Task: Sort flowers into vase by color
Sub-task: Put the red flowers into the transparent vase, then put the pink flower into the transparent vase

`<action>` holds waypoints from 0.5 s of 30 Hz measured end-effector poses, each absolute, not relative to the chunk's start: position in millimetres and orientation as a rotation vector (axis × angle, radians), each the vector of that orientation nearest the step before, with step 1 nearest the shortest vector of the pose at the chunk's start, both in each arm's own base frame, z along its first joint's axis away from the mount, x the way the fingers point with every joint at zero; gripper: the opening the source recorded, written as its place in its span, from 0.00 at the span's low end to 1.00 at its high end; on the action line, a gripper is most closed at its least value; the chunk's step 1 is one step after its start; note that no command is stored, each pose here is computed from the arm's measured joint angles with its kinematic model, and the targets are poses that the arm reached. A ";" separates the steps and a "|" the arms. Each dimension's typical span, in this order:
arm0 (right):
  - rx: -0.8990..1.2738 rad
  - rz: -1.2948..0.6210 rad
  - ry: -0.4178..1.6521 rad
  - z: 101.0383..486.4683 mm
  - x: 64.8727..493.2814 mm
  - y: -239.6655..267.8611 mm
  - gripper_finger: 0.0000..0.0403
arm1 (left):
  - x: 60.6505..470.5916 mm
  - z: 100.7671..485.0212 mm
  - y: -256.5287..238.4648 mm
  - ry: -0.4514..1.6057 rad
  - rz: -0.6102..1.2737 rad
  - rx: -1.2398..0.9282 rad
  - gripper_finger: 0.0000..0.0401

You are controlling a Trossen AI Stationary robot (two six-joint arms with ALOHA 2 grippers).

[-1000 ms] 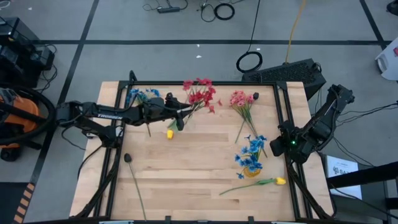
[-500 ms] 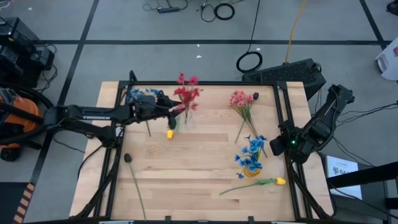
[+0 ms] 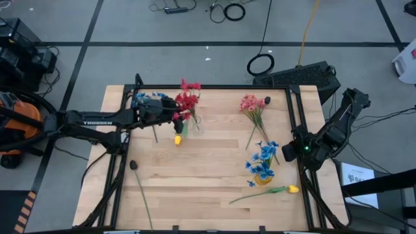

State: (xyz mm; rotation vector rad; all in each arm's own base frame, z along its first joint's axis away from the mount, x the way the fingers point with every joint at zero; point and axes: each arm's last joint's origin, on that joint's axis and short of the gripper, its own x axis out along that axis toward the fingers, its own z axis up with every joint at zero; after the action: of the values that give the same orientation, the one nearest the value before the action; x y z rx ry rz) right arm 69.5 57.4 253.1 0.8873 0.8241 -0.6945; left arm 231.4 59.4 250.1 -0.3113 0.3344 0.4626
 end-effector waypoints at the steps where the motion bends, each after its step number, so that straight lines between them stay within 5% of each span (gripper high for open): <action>1: 0.890 -0.697 0.822 253.1 69.5 57.3 0.00 | 231.7 251.2 59.6 0.360 0.472 -0.310 0.40; 15: 0.904 -0.726 0.800 253.0 71.1 55.8 0.00 | 225.3 262.0 58.9 0.671 0.574 -0.399 0.40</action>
State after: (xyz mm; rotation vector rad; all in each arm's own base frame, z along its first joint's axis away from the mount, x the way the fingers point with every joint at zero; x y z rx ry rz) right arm 71.1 55.8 253.0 0.9041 0.8004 -0.7257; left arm 225.3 58.9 262.0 -0.3994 0.6711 0.5737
